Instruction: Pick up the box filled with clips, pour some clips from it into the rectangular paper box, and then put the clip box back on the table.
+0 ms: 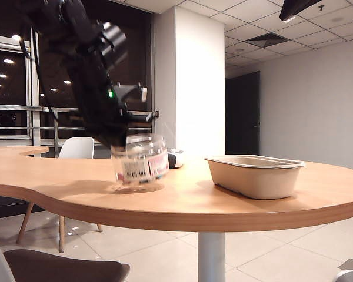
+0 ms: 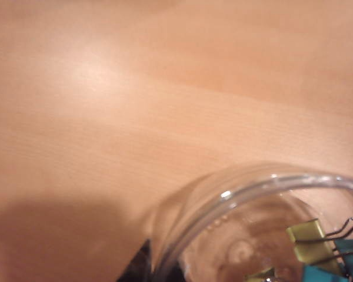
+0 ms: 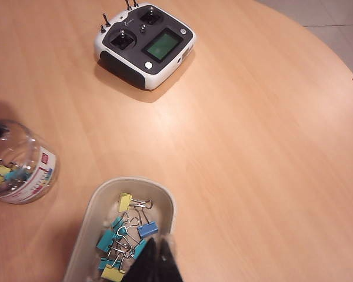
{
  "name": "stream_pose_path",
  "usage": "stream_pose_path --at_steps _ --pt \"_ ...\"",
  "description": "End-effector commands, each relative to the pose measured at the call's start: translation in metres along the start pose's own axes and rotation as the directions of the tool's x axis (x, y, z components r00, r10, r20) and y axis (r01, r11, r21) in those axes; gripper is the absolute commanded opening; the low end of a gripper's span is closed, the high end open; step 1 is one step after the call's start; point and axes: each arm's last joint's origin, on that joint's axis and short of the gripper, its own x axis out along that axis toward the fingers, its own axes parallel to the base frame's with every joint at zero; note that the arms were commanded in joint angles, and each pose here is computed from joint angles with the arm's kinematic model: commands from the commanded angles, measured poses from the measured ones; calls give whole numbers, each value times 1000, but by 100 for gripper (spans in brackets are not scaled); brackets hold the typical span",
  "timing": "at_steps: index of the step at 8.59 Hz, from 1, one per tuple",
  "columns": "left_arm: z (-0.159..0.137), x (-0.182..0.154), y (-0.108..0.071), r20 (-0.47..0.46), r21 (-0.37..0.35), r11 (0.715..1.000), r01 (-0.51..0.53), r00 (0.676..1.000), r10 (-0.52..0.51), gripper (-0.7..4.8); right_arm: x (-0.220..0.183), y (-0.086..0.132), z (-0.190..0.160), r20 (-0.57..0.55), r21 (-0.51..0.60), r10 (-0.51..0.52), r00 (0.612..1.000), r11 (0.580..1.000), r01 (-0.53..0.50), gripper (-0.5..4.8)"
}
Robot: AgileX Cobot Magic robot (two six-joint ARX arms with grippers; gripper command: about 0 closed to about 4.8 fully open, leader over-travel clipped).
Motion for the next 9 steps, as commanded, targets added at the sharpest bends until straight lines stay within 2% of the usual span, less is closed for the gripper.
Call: stream_pose_path --at_steps 1,2,4,5,6,7,9 --pt "-1 11 -2 6 -3 1000 17 1000 -17 3 -3 1 3 19 -3 0 1000 1000 0 -7" --pt "3 8 -1 7 -4 1000 17 1000 -17 118 -3 1 3 19 -3 0 1000 1000 0 -7" --pt "11 4 0 16 -4 1000 18 1000 -18 194 -3 1 3 19 -3 0 1000 1000 0 -7" --pt "26 -8 2 19 -4 1000 13 1000 -13 182 -3 1 2 16 -3 -1 1000 1000 1 -7" --pt "29 -14 3 17 -4 1000 13 1000 -13 172 -3 1 3 19 -3 -1 1000 1000 1 -7" --pt "41 -52 7 83 -8 999 49 995 -48 -6 -11 2 5 41 -7 -9 999 1000 9 -7" --pt "51 -92 10 172 -57 991 120 979 -109 -6 -34 6 7 78 -14 -19 997 1000 20 -8"
